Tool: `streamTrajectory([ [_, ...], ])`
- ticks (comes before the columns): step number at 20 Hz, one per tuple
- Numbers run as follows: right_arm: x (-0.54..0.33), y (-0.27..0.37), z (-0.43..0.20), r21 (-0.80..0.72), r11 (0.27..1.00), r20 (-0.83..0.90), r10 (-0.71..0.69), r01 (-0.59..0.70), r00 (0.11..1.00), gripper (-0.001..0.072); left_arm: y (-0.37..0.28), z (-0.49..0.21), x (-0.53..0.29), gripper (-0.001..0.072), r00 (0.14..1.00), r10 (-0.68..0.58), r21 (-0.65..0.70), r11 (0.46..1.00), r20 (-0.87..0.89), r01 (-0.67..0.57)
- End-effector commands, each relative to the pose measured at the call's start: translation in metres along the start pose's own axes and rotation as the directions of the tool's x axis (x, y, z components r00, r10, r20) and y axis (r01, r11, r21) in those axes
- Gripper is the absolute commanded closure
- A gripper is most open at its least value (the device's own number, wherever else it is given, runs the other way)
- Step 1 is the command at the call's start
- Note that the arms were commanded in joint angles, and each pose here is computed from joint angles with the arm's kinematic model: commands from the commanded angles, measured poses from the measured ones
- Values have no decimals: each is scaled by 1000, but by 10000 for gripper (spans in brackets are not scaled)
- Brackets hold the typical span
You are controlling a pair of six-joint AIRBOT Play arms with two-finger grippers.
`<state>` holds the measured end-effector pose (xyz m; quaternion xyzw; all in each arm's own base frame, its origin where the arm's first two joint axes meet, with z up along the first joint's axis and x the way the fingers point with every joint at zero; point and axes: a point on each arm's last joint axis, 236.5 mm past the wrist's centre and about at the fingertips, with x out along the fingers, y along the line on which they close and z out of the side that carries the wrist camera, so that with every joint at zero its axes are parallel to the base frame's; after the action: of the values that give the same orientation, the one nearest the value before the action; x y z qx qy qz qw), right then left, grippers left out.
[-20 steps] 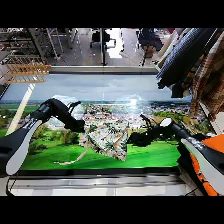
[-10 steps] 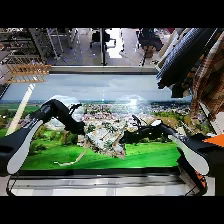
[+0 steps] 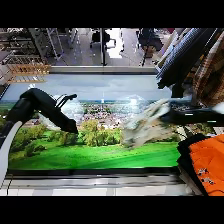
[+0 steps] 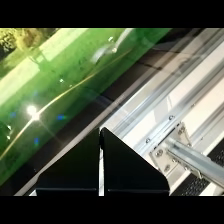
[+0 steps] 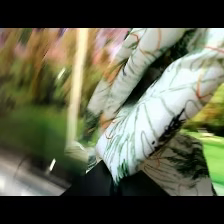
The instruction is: Fold the clothes and pants, and hang the long-sleeved shirts on hangers.
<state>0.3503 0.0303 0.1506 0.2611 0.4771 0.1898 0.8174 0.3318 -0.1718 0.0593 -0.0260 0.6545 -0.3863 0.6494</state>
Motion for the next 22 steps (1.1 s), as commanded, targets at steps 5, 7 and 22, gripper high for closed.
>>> streamTrajectory([
  [5,-221,-115,-15,459,827,333,-498,323,801,704,-14,-7,-11,700,1000,7,89,996,6,-8],
  [7,-243,-146,-42,527,737,261,-614,423,745,704,-11,-7,-8,700,1000,3,116,993,-3,-2],
  [22,-216,-264,-245,722,353,-362,-541,595,759,9,9,-18,19,700,991,-41,54,997,-125,48],
])
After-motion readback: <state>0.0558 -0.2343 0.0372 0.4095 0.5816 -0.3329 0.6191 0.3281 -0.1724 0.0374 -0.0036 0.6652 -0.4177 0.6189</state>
